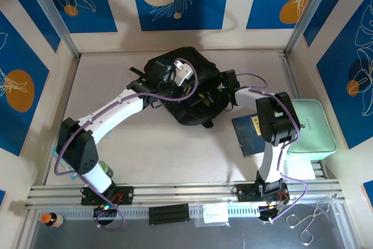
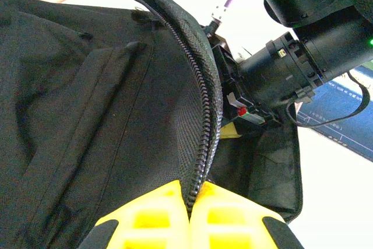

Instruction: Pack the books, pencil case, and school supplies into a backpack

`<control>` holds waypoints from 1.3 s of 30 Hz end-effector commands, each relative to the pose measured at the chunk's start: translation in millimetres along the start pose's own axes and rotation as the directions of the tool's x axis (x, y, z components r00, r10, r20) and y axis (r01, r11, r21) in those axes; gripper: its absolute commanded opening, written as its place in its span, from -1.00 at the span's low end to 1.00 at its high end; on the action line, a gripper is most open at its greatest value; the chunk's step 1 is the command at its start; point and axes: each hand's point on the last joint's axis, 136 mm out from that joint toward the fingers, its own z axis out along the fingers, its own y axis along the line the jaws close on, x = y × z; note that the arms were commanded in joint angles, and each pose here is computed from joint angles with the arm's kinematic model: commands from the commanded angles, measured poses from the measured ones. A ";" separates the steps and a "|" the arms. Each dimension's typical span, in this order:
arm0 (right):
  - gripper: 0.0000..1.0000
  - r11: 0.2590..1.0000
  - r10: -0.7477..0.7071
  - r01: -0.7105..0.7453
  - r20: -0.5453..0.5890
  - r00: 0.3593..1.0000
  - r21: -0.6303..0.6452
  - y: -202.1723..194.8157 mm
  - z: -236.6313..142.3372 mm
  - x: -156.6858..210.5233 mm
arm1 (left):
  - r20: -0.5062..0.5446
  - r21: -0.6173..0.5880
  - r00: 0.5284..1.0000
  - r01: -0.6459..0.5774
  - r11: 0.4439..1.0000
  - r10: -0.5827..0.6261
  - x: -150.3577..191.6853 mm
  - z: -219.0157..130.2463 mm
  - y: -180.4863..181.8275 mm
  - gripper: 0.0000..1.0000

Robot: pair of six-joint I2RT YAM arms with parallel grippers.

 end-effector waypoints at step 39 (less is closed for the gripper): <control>-0.01 0.919 -0.307 0.204 0.287 0.908 0.338 -49.6 -142.0 2.5 | -0.019 -0.546 0.993 0.084 0.834 -0.113 69.6 -80.1 107.1 -0.58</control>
